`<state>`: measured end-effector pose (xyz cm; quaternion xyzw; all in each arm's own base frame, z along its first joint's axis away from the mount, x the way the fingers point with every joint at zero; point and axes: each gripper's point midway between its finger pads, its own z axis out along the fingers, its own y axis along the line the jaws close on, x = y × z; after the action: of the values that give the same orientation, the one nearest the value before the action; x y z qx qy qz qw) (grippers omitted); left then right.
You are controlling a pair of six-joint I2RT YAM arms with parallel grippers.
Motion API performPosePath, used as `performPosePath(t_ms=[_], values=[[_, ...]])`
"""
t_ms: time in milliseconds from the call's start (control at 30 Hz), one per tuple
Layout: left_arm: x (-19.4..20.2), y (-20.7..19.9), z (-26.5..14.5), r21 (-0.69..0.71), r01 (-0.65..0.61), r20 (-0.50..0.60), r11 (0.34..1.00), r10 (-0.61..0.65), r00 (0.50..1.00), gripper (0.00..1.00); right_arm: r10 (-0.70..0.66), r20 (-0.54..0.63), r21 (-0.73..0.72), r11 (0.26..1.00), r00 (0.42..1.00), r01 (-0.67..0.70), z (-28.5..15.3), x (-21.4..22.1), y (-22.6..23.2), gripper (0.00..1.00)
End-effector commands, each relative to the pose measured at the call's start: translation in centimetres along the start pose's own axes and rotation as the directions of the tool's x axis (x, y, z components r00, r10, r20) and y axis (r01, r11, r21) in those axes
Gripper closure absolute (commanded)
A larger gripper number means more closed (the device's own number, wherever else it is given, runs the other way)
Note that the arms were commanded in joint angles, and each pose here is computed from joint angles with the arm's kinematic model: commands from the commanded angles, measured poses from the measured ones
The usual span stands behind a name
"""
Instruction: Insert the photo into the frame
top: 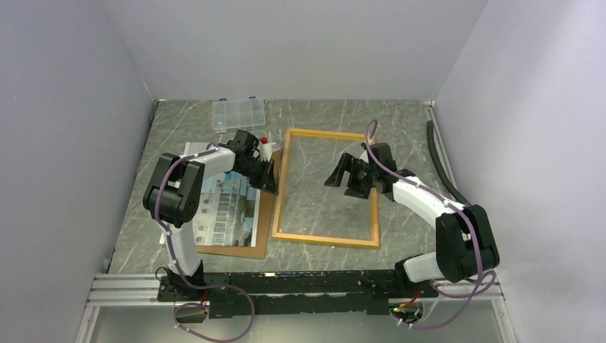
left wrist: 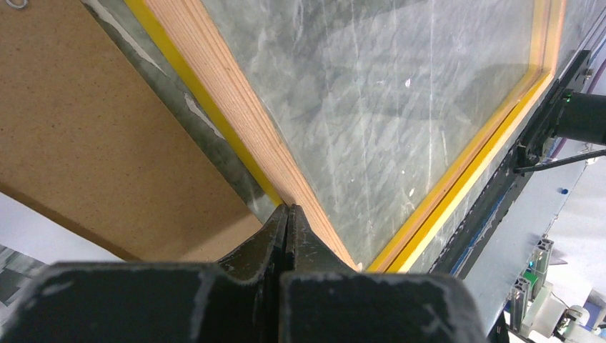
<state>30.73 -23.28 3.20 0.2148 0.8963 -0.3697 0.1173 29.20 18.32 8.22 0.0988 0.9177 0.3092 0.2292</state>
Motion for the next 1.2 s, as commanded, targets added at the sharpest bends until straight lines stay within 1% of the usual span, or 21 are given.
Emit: performPosePath(t_ms=[0, 67, 133, 267, 367, 467, 567, 667, 867, 1033, 1167], values=[[1.9, 1.5, 1.5, -0.054, -0.014, -0.061, 0.998, 0.011, 0.998, 0.97, 0.018, 0.014, -0.164, 0.986, 1.0, -0.016, -1.5, -1.0, 3.8, 0.05], [1.8, 1.5, 1.4, -0.059, -0.015, -0.06, 0.998, 0.012, 0.998, 0.97, 0.01, 0.029, -0.141, 0.99, 1.0, -0.006, -1.8, -1.3, 3.6, 0.05], [1.7, 1.4, 1.2, -0.064, -0.018, -0.058, 0.998, 0.014, 0.998, 0.97, -0.005, 0.057, -0.088, 0.996, 0.998, 0.01, -2.3, -2.0, 2.8, 0.05], [0.9, 1.3, 0.4, -0.062, -0.015, -0.037, 0.998, 0.013, 0.999, 0.97, -0.039, 0.122, 0.115, 0.993, 0.992, 0.024, -4.0, -3.7, -1.0, 0.03], [0.2, 1.3, -0.3, -0.061, -0.011, -0.016, 0.998, 0.01, 1.0, 0.97, -0.046, 0.183, 0.239, 0.971, 0.982, 0.001, -5.5, -5.0, -4.2, 0.02], [-0.2, 1.1, -0.6, -0.059, -0.015, -0.007, 0.998, 0.014, 1.0, 0.97, -0.038, 0.213, 0.329, 0.944, 0.976, -0.035, -6.4, -5.3, -7.1, 0.02], [-0.2, 1.0, -0.6, -0.054, -0.016, -0.007, 0.998, 0.015, 1.0, 0.97, -0.01, 0.228, 0.371, 0.926, 0.974, -0.077, -6.6, -4.9, -9.4, 0.01], [-0.1, 1.2, -0.5, -0.058, -0.011, -0.013, 0.998, 0.011, 1.0, 0.97, 0.027, 0.226, 0.369, 0.923, 0.974, -0.112, -6.0, -4.3, -10.9, 0.0], [0.3, 1.4, 0.0, -0.059, -0.01, -0.023, 0.998, 0.008, 1.0, 0.97, 0.085, 0.161, 0.324, 0.936, 0.983, -0.134, -3.8, -2.1, -11.9, 0.0], [0.9, 1.8, 0.9, -0.062, -0.004, -0.049, 0.998, 0.001, 0.999, 0.97, 0.134, 0.11, 0.2, 0.967, 0.985, -0.154, -2.3, -1.3, -10.1, 0.0], [1.2, 1.9, 1.8, -0.059, -0.004, -0.068, 0.998, 0.0, 0.998, 0.97, 0.156, 0.086, 0.053, 0.985, 0.984, -0.161, -2.4, -1.6, -7.0, 0.01]])
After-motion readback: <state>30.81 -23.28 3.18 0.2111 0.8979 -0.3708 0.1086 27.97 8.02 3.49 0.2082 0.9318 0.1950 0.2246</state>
